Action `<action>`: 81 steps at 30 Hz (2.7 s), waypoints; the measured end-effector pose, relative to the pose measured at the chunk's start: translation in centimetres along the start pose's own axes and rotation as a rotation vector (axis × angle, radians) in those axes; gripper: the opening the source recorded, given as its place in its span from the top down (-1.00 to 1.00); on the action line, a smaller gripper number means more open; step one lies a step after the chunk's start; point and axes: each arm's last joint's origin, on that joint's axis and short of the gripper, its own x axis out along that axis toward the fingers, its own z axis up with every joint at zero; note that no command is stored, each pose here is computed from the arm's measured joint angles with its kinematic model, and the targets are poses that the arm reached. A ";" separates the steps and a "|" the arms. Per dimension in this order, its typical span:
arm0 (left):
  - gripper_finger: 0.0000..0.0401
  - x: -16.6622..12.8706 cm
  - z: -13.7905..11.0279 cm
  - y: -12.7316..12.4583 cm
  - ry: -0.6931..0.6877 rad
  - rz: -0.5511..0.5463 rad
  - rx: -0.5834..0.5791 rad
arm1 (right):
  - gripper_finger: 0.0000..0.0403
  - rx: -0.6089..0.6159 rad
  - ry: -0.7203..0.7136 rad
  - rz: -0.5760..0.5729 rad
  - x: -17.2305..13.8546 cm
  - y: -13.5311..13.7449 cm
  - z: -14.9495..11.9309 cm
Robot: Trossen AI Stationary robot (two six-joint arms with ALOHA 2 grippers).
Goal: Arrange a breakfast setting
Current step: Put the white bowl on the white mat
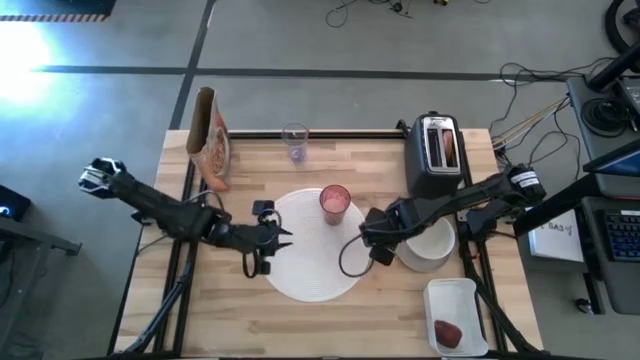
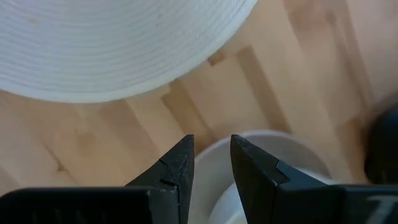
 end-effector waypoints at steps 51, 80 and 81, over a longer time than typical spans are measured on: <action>0.54 3.0 5.3 -5.9 -0.067 -0.147 -0.086 | 0.60 0.290 0.298 -0.228 3.4 -1.1 -5.8; 0.54 -1.6 5.7 -3.7 -0.054 -0.158 -0.166 | 0.95 0.103 0.233 0.043 -1.4 1.5 -3.0; 0.54 -1.9 5.7 -3.6 -0.054 -0.159 -0.168 | 0.95 0.078 0.201 0.069 -1.8 1.8 -2.7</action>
